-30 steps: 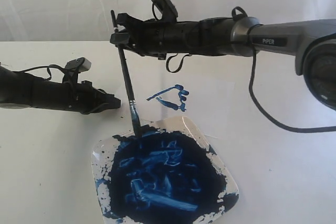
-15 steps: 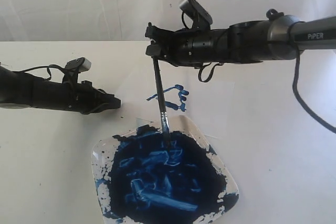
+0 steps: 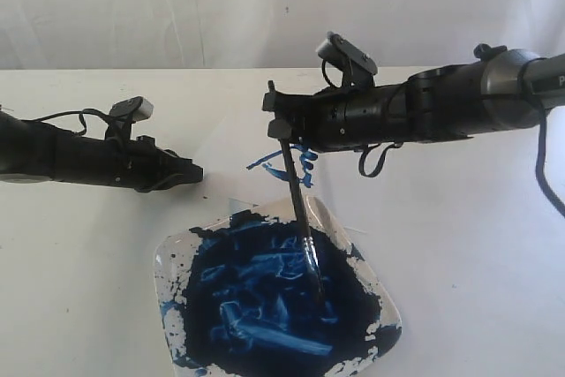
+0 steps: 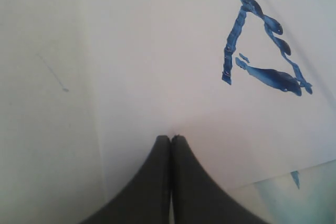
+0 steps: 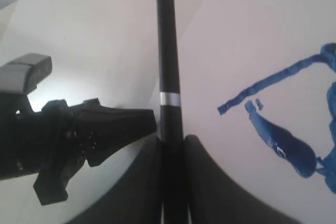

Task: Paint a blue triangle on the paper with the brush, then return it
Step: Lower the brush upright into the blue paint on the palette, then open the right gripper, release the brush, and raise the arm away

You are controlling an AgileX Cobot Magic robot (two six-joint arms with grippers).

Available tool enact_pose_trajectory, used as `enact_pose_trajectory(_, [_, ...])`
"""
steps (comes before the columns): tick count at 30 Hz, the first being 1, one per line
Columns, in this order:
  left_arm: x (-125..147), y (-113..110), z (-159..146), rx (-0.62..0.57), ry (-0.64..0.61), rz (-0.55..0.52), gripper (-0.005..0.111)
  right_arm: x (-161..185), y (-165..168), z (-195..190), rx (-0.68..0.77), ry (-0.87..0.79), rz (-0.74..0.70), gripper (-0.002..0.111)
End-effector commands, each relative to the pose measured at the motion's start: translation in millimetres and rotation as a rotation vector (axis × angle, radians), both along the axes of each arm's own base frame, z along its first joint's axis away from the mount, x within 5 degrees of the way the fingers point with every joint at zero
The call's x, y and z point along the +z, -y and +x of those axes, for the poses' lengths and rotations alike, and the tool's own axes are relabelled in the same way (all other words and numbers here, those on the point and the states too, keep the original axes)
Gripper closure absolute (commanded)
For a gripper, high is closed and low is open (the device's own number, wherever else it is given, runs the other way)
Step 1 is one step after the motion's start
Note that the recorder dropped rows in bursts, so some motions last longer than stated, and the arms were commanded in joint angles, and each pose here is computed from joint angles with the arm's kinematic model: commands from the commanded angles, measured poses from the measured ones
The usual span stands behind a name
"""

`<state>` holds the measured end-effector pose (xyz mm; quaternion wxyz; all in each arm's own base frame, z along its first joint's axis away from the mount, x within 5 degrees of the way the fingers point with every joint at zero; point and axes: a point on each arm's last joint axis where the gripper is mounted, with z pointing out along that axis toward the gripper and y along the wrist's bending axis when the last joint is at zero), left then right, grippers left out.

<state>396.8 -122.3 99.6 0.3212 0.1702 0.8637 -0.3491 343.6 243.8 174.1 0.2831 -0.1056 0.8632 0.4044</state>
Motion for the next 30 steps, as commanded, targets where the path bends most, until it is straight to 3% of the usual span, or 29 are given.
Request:
enact_pose_trajectory(1, [-7,-2,-2,-0.006,-0.006,0.058,0.107,-2,5,-6,0.023,-0.007,0.003,0.108])
enact_pose_trajectory(12, [-7,-2,-2,-0.006,-0.006,0.058,0.107,-13,13,-1,-0.066,-0.005,-0.085,0.108])
enact_pose_trajectory(25, [-7,-2,-2,-0.006,-0.006,0.058,0.107,-16,7,3,-0.038,-0.018,-0.057,0.108])
enact_pose_trajectory(30, [-7,-2,-2,-0.006,-0.006,0.058,0.107,-14,5,7,-0.038,-0.006,-0.050,0.097])
